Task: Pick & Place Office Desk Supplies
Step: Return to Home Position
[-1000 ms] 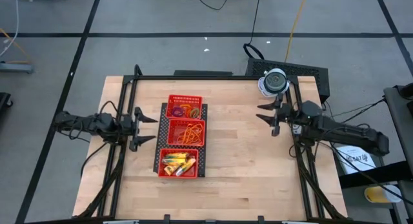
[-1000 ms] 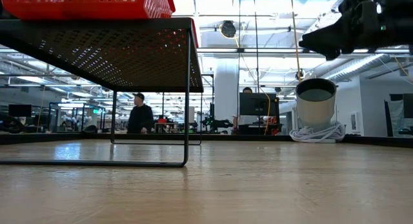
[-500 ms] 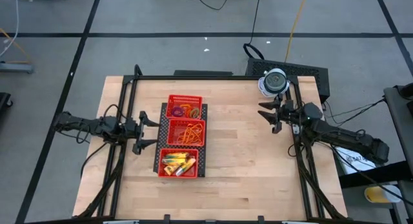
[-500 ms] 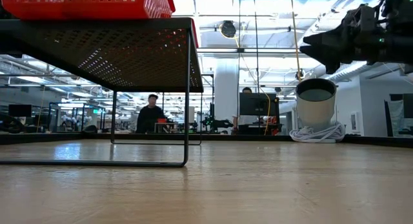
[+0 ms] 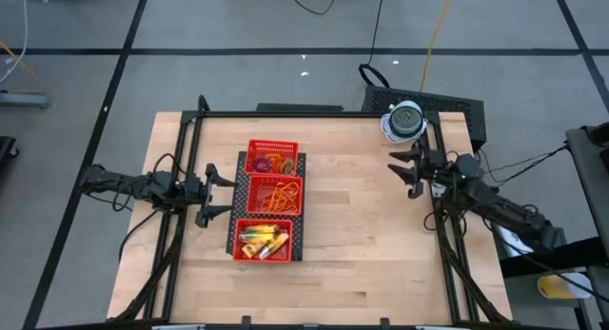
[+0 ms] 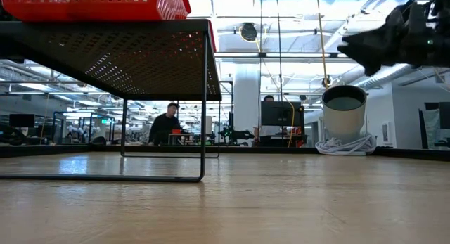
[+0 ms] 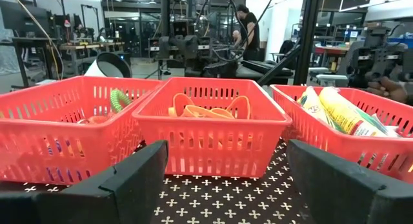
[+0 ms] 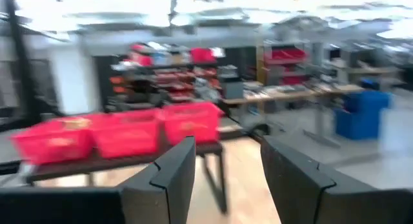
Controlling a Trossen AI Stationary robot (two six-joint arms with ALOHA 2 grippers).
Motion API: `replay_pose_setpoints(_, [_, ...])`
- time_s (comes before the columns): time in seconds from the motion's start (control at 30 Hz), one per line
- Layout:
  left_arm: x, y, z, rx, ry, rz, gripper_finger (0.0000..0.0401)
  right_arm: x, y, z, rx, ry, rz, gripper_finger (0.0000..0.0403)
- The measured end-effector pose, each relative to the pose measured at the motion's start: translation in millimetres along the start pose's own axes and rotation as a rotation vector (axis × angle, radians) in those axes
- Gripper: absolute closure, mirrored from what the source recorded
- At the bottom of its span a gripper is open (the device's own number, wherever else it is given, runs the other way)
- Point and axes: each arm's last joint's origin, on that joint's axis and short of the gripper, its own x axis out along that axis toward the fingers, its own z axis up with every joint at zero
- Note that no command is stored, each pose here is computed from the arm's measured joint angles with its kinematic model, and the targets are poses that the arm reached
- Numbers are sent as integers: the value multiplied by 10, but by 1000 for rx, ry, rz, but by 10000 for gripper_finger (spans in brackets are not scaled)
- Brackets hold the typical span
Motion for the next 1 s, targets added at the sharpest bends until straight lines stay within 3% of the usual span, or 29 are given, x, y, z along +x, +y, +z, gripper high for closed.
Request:
replay_pose_setpoints(0.37, [1,2,-4,65,3,8,77,-49,-86,-86,-17,66,-257,238])
replay_pose_setpoints(0.6, [2,2,12,113,-23,10,77,-30,-33,-48,7,22,-201,236])
replay_pose_setpoints(0.83, [2,2,24,99,-37,10,77,-21,30,-161,-33,139,-138,236])
replay_pose_setpoints(1.0, [2,2,28,97,-41,10,77,-22,43,-198,-57,173,-186,234])
